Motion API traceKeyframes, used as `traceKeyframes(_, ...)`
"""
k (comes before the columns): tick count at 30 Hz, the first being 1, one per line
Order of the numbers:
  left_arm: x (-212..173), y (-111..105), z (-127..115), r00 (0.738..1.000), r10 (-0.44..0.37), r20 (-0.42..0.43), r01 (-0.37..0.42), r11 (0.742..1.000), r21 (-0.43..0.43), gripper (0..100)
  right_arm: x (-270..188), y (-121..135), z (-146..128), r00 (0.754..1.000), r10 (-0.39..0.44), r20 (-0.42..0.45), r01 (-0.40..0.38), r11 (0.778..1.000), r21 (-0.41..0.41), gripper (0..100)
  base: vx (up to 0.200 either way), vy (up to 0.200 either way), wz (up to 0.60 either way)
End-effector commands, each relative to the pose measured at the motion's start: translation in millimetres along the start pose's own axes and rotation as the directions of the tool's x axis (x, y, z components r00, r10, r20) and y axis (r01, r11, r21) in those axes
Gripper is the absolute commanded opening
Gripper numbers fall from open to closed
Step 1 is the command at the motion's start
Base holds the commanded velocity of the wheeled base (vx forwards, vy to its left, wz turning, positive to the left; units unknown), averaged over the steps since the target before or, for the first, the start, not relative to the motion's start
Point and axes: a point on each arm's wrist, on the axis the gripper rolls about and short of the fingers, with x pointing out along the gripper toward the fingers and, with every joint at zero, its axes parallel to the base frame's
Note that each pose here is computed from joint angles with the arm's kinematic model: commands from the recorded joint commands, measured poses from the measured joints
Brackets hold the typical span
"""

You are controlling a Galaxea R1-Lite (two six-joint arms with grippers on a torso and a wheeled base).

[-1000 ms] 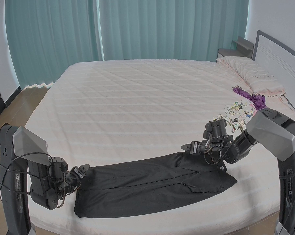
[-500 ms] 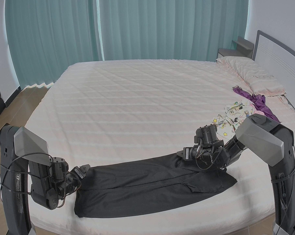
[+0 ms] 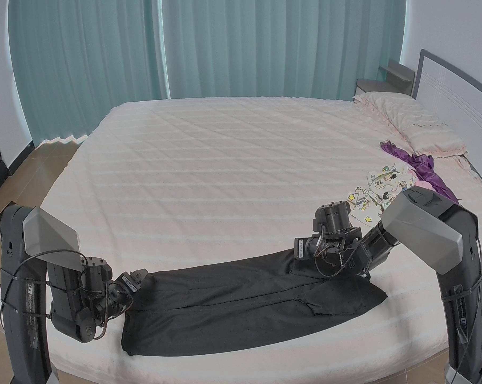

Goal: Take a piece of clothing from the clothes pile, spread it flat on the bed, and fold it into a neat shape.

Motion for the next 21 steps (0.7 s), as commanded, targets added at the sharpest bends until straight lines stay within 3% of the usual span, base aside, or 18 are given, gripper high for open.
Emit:
traceKeyframes(1, 0.4, 0.6, -0.6, 1.0, 0.002, -0.002, -0.002, 1.0, 0.0, 100, -1.1, 5.2, 0.8, 1.0, 0.011, 0.005, -0.011, 1.0, -0.007, 0, 0.0, 0.0, 0.0)
traceKeyframes(4, 0.4, 0.6, -0.6, 1.0, 0.002, -0.002, -0.002, 1.0, 0.0, 100, -0.6, 6.7, 0.8, 1.0, 0.013, 0.008, -0.013, 1.0, -0.007, 0, 0.0, 0.0, 0.0)
traceKeyframes(5, 0.4, 0.4, -0.5, 1.0, 0.001, -0.001, -0.001, 1.0, 0.0, 100, -0.7, 7.1, -0.2, 1.0, 0.014, 0.004, -0.014, 1.0, -0.01, 100, 0.0, 0.0, 0.0)
traceKeyframes(10, 0.4, 0.6, -0.6, 1.0, 0.002, -0.002, -0.002, 1.0, 0.0, 100, -1.2, 7.8, -0.4, 1.0, 0.018, 0.005, -0.018, 1.0, -0.001, 100, 0.0, 0.0, 0.0)
traceKeyframes(15, 0.6, 0.9, -0.9, 1.0, 0.003, -0.003, -0.003, 1.0, 0.0, 100, -9.3, 6.7, 17.1, 0.998, 0.022, 0.066, -0.025, 0.999, 0.034, 100, 0.0, 0.0, 0.0)
traceKeyframes(21, 0.6, 0.3, -1.5, 1.0, 0.002, -0.004, -0.002, 1.0, 0.002, 100, -17.8, -24.4, 34.1, 0.995, -0.027, 0.1, 0.013, 0.99, 0.137, 100, 0.0, 0.0, 0.0)
